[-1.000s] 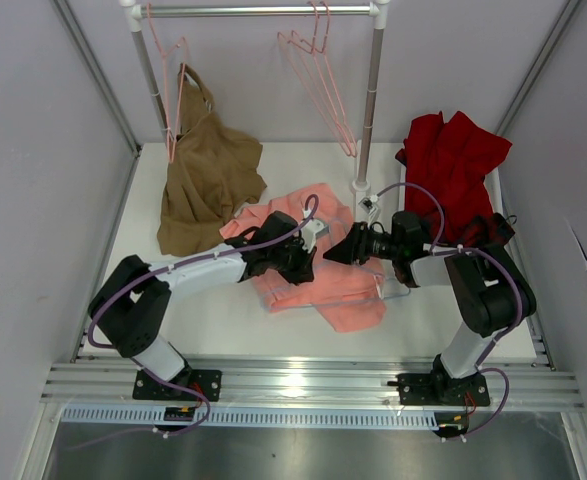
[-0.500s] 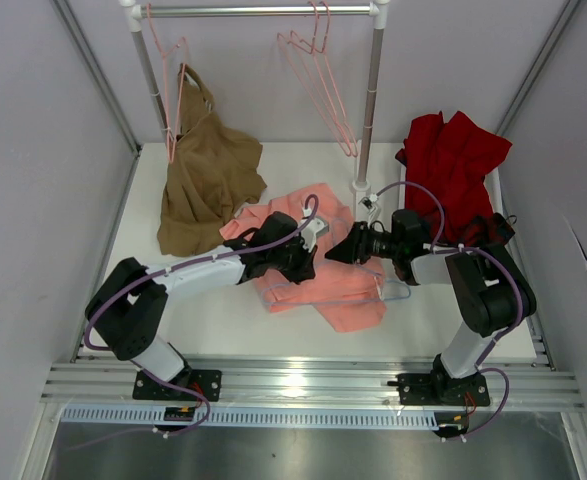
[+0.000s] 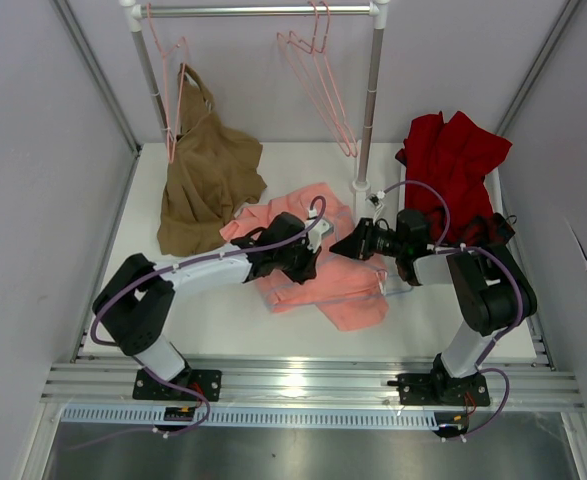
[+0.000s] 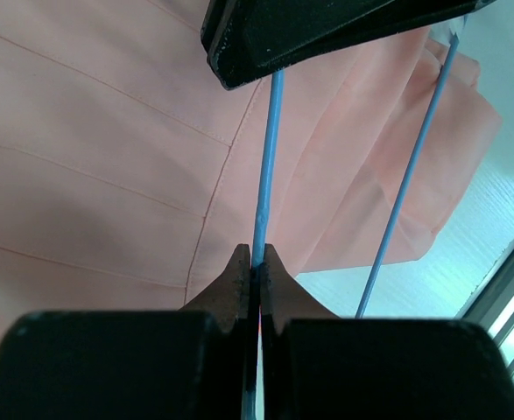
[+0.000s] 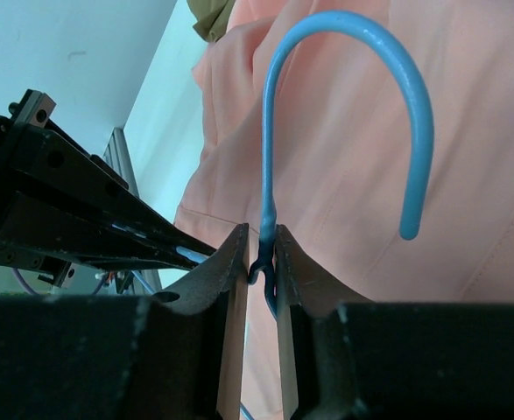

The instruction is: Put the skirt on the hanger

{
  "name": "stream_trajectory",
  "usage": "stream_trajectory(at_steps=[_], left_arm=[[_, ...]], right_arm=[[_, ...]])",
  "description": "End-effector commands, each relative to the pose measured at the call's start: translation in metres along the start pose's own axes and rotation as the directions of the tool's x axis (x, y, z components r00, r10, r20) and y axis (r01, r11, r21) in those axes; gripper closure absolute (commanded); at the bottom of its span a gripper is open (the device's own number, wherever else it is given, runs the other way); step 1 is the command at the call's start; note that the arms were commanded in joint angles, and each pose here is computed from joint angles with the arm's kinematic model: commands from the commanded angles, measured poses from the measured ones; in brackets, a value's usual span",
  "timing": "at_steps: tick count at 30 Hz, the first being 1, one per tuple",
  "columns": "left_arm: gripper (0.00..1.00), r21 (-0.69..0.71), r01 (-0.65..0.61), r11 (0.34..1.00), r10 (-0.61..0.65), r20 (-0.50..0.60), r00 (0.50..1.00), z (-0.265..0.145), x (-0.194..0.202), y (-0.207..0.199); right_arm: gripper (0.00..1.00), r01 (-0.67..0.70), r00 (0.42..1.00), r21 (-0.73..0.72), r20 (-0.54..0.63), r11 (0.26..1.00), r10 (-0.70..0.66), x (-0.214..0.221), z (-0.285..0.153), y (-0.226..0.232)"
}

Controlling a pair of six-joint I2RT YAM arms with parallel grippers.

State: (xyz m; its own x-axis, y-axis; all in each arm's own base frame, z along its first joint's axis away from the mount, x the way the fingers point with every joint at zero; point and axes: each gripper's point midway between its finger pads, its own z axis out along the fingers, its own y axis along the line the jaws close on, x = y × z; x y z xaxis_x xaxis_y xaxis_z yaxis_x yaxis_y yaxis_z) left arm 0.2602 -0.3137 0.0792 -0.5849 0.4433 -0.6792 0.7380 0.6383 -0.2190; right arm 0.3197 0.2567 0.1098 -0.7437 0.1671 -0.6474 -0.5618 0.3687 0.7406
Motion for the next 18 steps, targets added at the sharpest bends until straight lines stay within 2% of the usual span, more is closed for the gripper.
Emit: stream_trajectory(at_steps=[1,4,12,18], left_arm=[[1.00,-0.211,0.053,0.976,-0.032,0.102,0.994,0.008,-0.030,0.044],[1.00,-0.210,0.058,0.976,-0.036,0.108,0.994,0.010,-0.035,0.044],[1.00,-0.262,0.053,0.964,-0.027,0.100,0.995,0.012,-0.044,0.054],[1.00,-0.253,0.050,0.966,-0.021,0.116,0.993,0.011,-0.050,0.052]], right_arm=[[0.80,0.005,0.993,-0.250,-0.116,0.968,-0.035,0.018,-0.008,0.065],[0.76,0.015,0.991,-0.261,-0.124,0.965,-0.049,0.021,-0.010,0.071],[0.76,0.067,0.986,-0.284,-0.126,0.956,-0.106,0.021,-0.017,0.091],[0.69,0.105,0.982,-0.295,-0.119,0.950,-0.146,0.018,-0.022,0.104]])
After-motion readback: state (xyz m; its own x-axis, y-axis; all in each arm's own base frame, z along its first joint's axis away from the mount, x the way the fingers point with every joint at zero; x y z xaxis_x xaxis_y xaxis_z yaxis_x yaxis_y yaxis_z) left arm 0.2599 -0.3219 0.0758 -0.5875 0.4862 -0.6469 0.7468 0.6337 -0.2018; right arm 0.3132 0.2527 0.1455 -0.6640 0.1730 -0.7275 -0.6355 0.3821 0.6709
